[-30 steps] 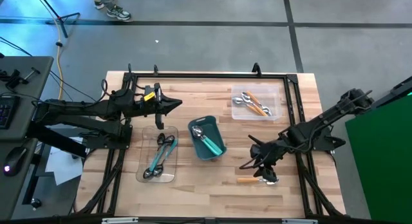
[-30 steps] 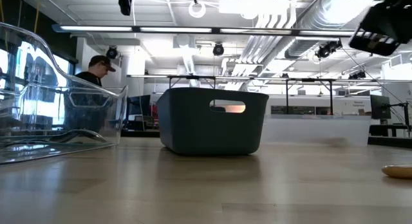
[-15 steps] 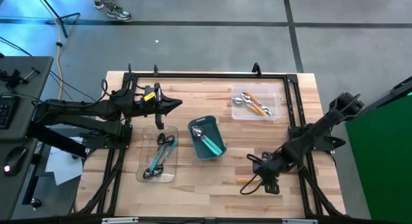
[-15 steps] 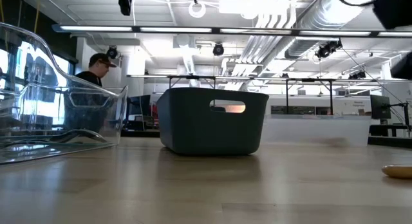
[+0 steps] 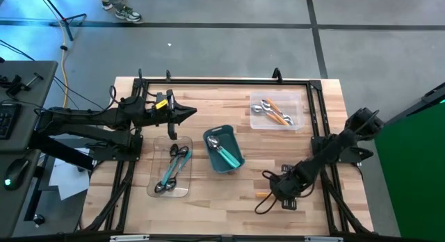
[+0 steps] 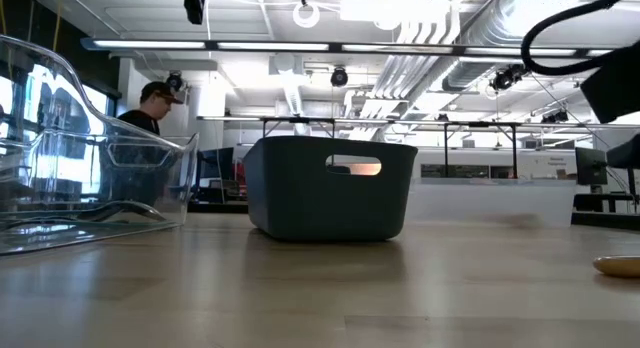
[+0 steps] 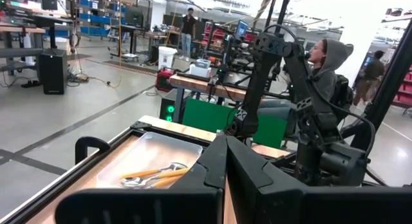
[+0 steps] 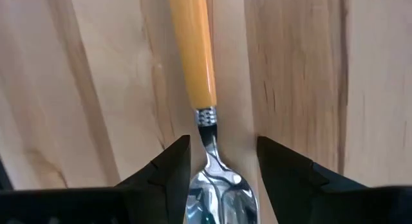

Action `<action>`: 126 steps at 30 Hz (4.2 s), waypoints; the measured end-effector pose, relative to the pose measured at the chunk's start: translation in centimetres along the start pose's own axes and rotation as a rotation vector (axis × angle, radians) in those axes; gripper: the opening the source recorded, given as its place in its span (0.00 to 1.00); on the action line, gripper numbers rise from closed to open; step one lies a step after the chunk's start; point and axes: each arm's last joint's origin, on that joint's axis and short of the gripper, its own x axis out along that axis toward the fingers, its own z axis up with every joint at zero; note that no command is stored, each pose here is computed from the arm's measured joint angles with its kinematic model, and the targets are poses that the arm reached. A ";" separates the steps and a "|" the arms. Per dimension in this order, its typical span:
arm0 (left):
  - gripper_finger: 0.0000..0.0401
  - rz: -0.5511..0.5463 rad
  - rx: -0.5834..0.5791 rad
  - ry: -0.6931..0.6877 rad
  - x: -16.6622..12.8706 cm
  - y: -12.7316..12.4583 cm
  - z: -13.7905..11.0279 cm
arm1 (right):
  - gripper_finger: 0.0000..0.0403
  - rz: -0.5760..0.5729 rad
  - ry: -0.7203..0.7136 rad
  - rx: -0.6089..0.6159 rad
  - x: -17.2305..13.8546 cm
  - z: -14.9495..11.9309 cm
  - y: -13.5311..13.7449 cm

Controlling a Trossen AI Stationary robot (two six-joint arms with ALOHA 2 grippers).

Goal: Sort silverware by color (type)
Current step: Put the orange table spoon into the white bin

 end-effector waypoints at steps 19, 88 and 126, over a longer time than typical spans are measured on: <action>0.00 0.000 0.001 0.001 0.0 0.0 0.0 | 0.23 -0.137 -0.050 0.084 0.8 -1.3 0.6; 0.00 -0.040 0.000 -0.003 0.0 -0.1 0.1 | 0.00 -0.047 -1.546 -0.042 -16.4 13.1 -11.2; 0.00 -0.029 0.000 -0.003 0.0 -0.1 0.1 | 0.00 -0.060 -1.569 -0.008 -16.7 13.1 -11.6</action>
